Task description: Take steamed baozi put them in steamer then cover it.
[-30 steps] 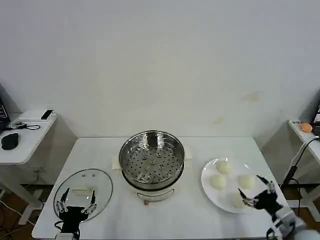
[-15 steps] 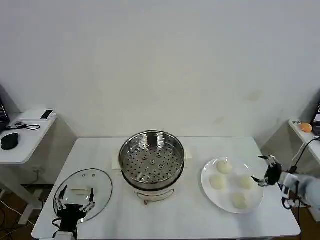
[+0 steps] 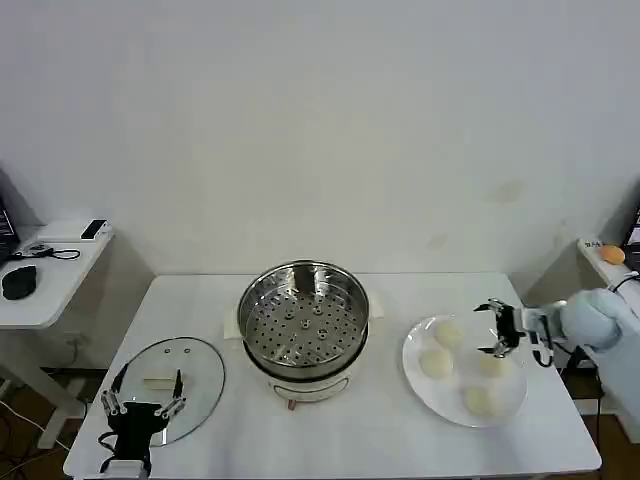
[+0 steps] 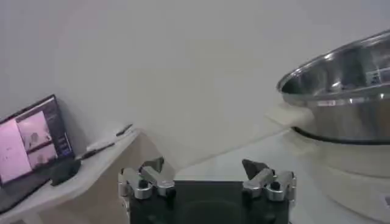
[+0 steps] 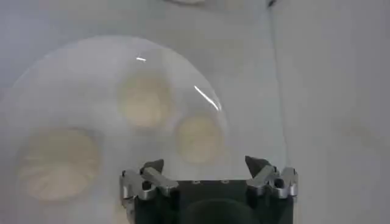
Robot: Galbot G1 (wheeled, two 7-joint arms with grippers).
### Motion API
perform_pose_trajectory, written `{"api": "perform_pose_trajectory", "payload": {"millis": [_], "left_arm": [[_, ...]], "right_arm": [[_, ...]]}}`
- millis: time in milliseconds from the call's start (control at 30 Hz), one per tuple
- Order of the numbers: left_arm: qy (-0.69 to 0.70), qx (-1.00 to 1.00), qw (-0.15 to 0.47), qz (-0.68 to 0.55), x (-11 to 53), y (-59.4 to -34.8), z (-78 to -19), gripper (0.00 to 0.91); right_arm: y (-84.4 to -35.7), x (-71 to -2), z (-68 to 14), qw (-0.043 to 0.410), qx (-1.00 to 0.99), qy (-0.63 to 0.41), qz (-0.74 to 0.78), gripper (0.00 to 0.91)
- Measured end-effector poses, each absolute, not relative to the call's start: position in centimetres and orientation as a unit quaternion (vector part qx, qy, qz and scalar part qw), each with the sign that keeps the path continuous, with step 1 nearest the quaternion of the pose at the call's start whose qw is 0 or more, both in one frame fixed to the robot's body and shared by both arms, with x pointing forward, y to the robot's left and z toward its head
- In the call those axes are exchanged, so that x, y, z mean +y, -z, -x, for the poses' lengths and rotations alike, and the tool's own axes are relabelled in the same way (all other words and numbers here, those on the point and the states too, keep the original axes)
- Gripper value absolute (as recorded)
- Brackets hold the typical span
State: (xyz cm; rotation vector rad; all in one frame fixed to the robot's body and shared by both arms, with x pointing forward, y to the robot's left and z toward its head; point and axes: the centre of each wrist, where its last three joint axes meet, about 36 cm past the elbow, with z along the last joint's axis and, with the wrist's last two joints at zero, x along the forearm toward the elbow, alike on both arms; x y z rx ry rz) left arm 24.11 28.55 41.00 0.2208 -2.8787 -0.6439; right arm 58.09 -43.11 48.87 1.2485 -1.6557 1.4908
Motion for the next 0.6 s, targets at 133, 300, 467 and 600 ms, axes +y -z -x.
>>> {"api": "perform_pose_trajectory", "payload": {"millis": [133, 300, 467, 600], "left_arm": [[0.221, -0.968, 0.091, -0.075, 28.8, -41.1, -24.0, 0.907], [0.224, -0.968, 0.086, -0.078, 29.1, -41.4, -24.1, 0.907], [0.224, -0.968, 0.086, -0.078, 29.1, -41.5, -24.1, 0.907], [0.226, -0.967, 0.087, -0.079, 29.2, -41.5, -24.1, 0.907]], "right_arm": [[-48.1, -42.2, -59.8, 0.3, -0.608, -0.561, -0.475, 0.907], [-46.7, -41.0, -61.3, 0.311, -0.594, -0.563, -0.484, 0.907], [-45.7, -40.0, -62.3, 0.318, -0.584, -0.568, -0.485, 0.907], [-44.8, -39.3, -62.8, 0.325, -0.578, -0.568, -0.487, 0.867]]}}
